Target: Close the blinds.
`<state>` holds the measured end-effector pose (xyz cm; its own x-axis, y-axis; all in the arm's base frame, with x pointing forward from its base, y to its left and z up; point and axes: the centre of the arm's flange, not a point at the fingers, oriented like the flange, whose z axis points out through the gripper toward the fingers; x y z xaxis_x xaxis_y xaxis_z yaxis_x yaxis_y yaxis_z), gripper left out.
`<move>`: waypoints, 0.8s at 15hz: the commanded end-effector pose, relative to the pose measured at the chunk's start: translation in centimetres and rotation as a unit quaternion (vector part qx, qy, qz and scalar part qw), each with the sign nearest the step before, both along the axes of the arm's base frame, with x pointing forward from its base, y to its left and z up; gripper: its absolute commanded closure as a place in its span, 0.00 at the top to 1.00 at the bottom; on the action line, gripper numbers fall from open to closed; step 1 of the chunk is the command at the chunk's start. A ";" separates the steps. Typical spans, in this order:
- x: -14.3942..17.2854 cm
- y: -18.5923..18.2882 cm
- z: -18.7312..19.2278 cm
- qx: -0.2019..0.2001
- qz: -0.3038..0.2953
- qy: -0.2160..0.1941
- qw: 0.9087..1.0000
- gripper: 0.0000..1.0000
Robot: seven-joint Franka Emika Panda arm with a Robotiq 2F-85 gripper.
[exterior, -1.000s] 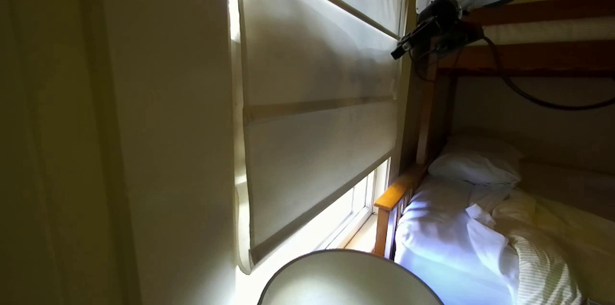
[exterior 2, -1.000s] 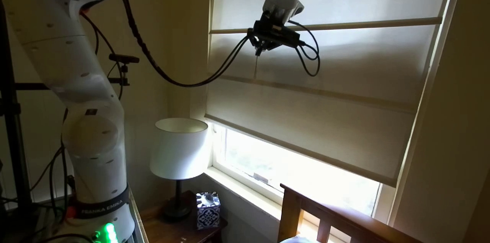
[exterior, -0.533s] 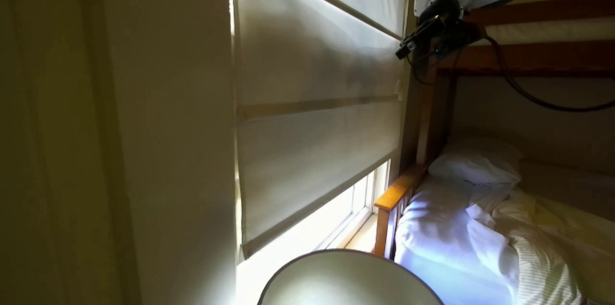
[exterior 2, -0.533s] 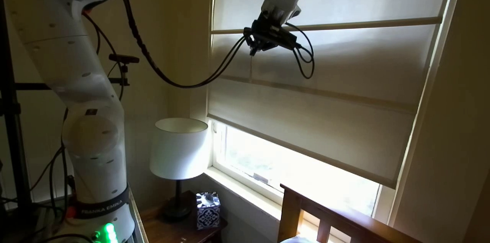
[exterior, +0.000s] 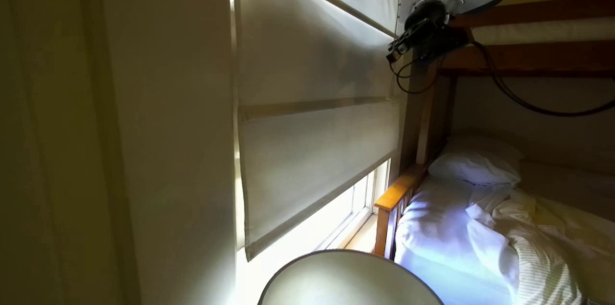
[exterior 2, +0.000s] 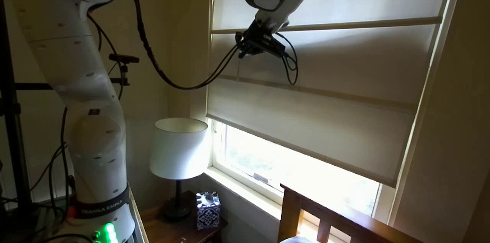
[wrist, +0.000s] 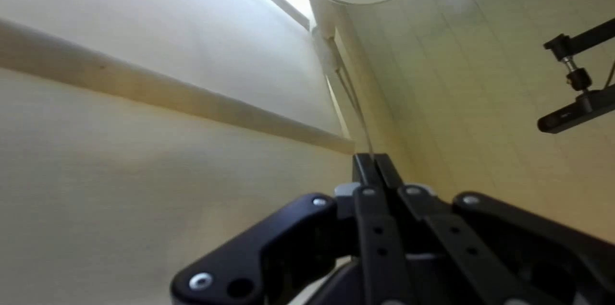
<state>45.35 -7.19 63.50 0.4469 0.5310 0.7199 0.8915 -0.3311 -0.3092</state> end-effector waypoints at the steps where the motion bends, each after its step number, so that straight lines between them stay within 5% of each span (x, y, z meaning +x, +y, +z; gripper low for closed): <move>1: 0.3 4.0 -3.8 0.025 0.070 0.050 0.996 0.01; 3: 0.7 3.8 -3.6 0.031 0.095 0.071 0.993 0.01; 7: -0.8 -2.3 1.3 0.022 -0.015 -0.038 0.999 0.01; 12: -3.5 -7.9 10.3 0.021 -0.107 -0.141 0.984 0.01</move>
